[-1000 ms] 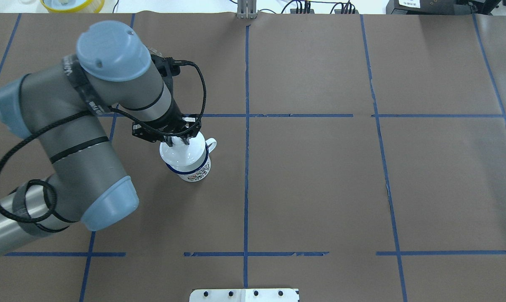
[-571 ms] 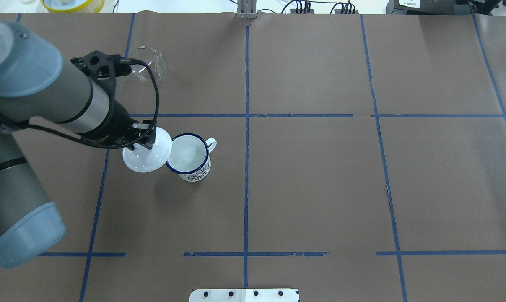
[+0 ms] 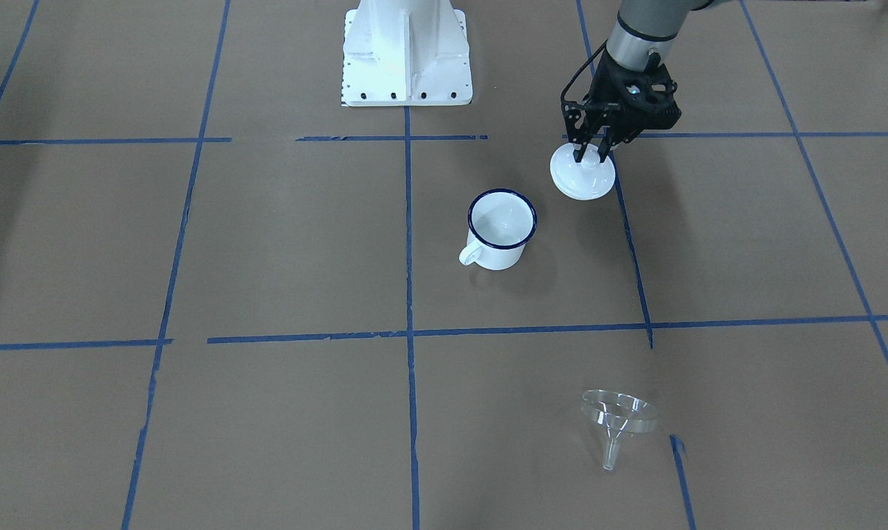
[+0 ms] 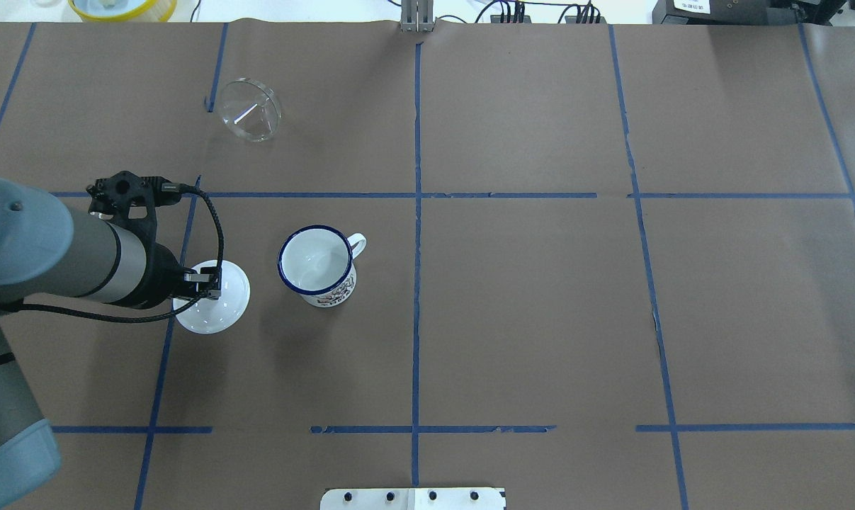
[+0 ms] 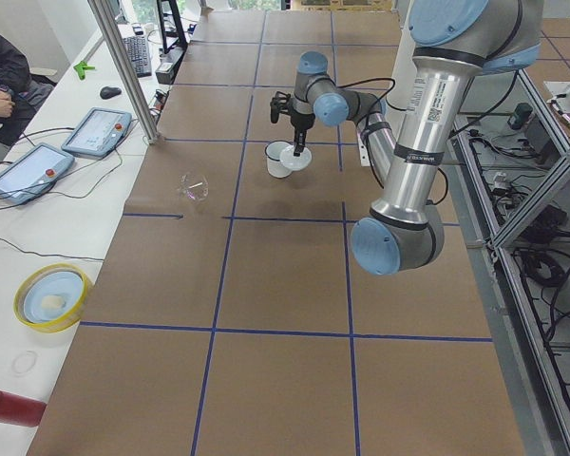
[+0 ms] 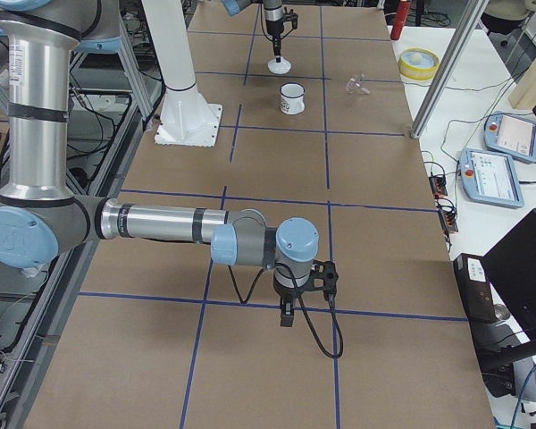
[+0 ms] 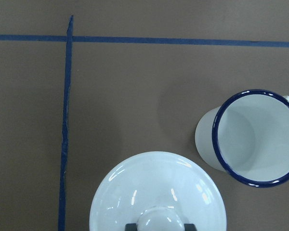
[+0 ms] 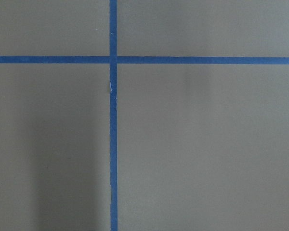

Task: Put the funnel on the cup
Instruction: 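Set the white lid on the table beside the mug and open the left gripper, then move the left gripper to the clear glass funnel farther from the robot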

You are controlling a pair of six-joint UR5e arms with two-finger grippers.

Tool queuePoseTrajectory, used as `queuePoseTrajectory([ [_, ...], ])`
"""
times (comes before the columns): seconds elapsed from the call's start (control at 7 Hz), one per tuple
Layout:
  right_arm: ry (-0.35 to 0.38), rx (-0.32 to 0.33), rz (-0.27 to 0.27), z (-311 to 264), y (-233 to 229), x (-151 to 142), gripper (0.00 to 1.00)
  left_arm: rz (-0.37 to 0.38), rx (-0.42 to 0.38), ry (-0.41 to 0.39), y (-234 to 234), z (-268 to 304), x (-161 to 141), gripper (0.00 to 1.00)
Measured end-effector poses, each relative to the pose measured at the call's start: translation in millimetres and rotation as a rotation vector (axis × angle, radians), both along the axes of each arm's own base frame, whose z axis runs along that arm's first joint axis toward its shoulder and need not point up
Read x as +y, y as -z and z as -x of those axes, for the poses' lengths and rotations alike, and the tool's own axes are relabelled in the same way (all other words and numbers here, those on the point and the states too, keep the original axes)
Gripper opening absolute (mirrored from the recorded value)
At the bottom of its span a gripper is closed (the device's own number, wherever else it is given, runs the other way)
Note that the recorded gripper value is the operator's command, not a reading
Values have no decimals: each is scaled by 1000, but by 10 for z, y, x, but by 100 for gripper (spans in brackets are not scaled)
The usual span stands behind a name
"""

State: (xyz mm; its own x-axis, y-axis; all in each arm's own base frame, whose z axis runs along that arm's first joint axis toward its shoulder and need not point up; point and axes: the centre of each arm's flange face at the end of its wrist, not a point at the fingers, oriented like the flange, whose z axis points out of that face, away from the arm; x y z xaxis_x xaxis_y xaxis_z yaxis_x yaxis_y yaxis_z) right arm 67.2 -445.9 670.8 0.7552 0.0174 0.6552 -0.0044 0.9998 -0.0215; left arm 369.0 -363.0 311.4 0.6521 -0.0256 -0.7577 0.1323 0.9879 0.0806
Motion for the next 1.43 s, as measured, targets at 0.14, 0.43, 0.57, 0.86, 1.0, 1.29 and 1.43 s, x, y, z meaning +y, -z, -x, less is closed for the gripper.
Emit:
queuePoseTrajectory([
  [0.14, 0, 0, 0, 0, 0, 0, 100, 12, -5, 2, -273, -212, -40, 0],
  [0.43, 0, 0, 0, 0, 0, 0, 100, 21, -21, -5, -499, -407, -44, 0],
  [0.57, 0, 0, 0, 0, 0, 0, 100, 18, -25, -5, -521, -443, -36, 0],
  [0.86, 0, 0, 0, 0, 0, 0, 100, 18, -31, -6, -542, -500, -46, 11],
  [1.0, 0, 0, 0, 0, 0, 0, 100, 19, -33, -6, -548, -512, -51, 40],
  [1.29, 0, 0, 0, 0, 0, 0, 100, 18, -32, -6, -534, -530, -57, 100],
  [1.43, 0, 0, 0, 0, 0, 0, 100, 16, -29, -6, -517, -536, -61, 100],
])
